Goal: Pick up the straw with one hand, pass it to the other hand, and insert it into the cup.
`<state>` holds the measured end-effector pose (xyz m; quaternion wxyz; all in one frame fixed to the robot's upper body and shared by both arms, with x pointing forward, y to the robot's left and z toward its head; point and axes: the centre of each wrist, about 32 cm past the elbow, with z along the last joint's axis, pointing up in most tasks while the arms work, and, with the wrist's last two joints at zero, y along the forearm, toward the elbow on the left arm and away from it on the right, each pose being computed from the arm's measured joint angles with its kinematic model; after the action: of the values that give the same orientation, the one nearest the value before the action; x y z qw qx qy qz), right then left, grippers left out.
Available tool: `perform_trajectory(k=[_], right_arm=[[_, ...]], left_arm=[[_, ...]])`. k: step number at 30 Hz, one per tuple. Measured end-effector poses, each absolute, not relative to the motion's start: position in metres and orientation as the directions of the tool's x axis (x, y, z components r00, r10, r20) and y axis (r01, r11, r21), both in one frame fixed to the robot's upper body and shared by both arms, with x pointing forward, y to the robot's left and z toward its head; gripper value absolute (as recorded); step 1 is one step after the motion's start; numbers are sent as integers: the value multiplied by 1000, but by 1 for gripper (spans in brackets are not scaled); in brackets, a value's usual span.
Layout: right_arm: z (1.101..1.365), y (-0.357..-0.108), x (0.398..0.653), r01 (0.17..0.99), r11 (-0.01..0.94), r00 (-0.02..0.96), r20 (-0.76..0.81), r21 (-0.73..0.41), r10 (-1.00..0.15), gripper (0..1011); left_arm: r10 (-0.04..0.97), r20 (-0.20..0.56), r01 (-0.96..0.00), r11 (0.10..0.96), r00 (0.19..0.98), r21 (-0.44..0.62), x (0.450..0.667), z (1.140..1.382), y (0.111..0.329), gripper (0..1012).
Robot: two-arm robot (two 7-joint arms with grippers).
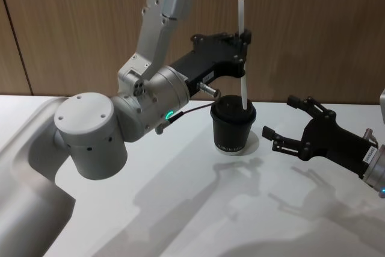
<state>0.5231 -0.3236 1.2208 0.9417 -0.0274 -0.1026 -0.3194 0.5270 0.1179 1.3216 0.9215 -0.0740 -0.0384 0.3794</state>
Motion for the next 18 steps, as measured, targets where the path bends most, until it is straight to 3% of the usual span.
perform_trajectory(k=[18], right_arm=[[1221, -324, 523, 607, 794, 775, 211, 14, -596, 1001]], left_arm=[[745, 97, -733, 667, 660, -129, 529, 1330, 118, 3]])
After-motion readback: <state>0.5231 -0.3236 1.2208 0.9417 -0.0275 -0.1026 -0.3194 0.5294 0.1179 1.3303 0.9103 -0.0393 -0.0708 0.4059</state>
